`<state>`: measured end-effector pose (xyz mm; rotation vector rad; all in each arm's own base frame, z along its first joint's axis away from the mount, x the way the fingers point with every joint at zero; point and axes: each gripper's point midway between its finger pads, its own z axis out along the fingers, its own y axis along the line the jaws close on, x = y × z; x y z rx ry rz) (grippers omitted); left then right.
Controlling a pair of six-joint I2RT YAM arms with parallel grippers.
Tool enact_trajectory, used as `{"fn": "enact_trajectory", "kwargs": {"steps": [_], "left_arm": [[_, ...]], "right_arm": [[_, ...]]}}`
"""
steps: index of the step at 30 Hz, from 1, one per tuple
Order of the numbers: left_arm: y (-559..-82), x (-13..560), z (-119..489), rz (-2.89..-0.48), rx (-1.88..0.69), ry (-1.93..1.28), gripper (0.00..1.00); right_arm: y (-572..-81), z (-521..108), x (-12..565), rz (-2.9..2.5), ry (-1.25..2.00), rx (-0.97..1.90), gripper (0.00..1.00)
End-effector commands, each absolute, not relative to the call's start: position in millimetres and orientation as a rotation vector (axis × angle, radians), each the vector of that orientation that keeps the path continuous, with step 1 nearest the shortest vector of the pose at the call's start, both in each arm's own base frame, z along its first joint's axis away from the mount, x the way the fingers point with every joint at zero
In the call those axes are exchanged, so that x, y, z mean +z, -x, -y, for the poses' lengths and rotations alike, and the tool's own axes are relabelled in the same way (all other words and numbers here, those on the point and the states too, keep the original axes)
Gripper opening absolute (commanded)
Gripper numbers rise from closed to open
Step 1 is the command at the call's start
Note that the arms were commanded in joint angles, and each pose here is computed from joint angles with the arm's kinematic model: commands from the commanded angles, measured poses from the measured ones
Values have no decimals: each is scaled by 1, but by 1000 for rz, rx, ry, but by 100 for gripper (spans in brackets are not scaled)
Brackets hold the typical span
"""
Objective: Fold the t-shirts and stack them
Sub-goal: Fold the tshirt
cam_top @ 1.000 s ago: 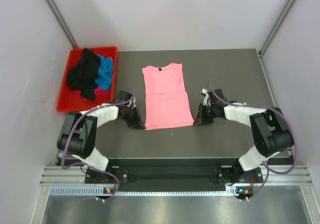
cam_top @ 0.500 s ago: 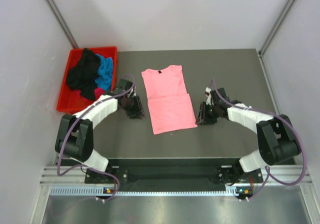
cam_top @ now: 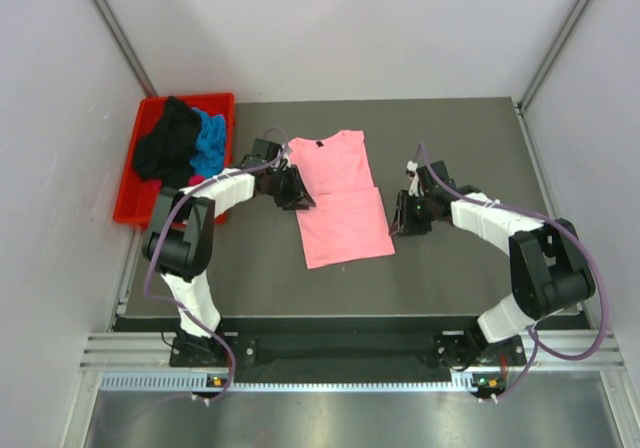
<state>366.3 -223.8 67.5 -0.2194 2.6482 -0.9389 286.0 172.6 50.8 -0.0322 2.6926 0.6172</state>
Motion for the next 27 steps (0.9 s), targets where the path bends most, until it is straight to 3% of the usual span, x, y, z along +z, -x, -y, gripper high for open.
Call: {"fn": "enact_trajectory", "kwargs": {"steps": [1,18,27], "left_arm": [[-407,91,223,-2521,-925,198,31],[-430,60,190,-2506,-715,233,31],[-434,103,160,-2421,-522,221,34]], "right_arm": [[-300,-175,62,-2646,69,606,33],[-295,-170,61,-2639,71,579,34],[-288,-165,66,-2623,59,569,34]]}}
